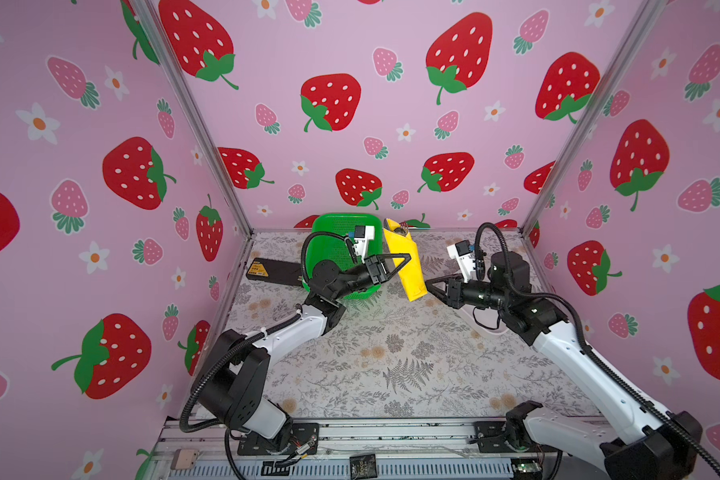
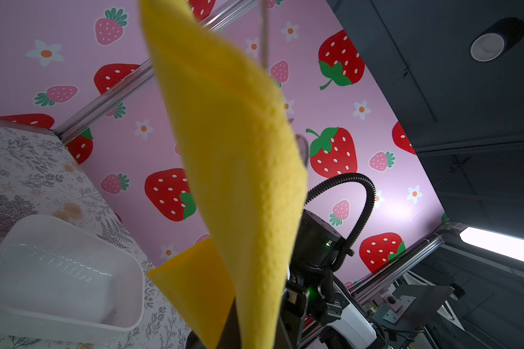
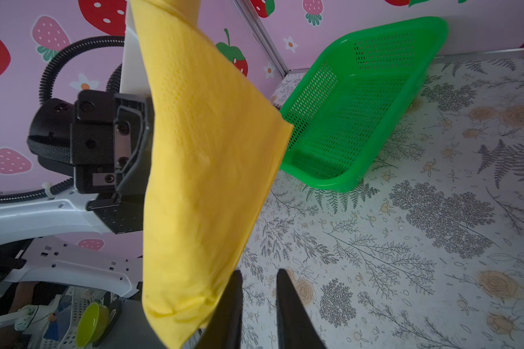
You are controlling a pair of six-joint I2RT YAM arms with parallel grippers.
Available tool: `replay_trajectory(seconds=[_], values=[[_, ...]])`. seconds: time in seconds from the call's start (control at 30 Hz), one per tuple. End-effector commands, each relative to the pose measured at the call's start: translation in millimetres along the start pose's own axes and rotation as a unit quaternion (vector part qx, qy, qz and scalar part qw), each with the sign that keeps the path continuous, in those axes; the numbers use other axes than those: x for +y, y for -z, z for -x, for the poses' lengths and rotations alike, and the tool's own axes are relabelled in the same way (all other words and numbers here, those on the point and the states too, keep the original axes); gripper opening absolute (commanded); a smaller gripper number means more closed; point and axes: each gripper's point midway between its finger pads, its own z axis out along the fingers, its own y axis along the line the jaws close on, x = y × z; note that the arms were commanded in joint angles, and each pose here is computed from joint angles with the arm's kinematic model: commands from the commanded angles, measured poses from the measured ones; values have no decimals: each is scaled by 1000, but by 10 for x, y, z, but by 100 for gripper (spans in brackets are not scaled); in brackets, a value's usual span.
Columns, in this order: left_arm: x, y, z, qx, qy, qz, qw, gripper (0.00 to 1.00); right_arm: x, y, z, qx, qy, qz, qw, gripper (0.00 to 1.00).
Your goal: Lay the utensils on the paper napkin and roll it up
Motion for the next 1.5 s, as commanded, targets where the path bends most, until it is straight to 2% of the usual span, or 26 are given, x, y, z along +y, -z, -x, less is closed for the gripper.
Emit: replay_trajectory(seconds=[0.0, 0.13, 0.27, 0.37, 0.47, 0.57, 0.6, 0.73, 0.83, 1.03, 1.47], values=[[-396, 4, 139, -17, -43, -50, 998, 0, 86, 123, 53, -3, 41, -4, 999, 23], [-381, 7, 131, -16, -43, -48, 998, 0, -28, 290, 223, -30, 65, -78, 994, 24], [-348, 16, 118, -16, -41, -43, 998, 0, 62, 556, 578, -109, 80, -115, 984, 26], [-334, 22, 114, -17, -43, -40, 998, 0, 340, 688, 778, -155, 92, -73, 981, 27], [-312, 22, 107, -15, -42, -37, 998, 0, 751, 711, 851, -168, 111, 31, 979, 29], [-301, 20, 99, -13, -42, -34, 998, 0, 1017, 640, 821, -146, 105, 117, 977, 29], [-302, 23, 95, -13, -42, -34, 998, 0, 1032, 594, 808, -139, 103, 124, 977, 30], [-308, 21, 96, -14, -43, -35, 998, 0, 922, 351, 738, -110, 95, 98, 985, 31], [-330, 22, 106, -14, -44, -37, 998, 0, 678, 223, 710, -100, 76, 47, 991, 33], [-367, 22, 110, -14, -45, -40, 998, 0, 443, 22, 579, -68, 58, 19, 996, 37], [-391, 5, 125, -13, -45, -46, 998, 0, 441, -135, 316, -27, 47, 68, 996, 38]])
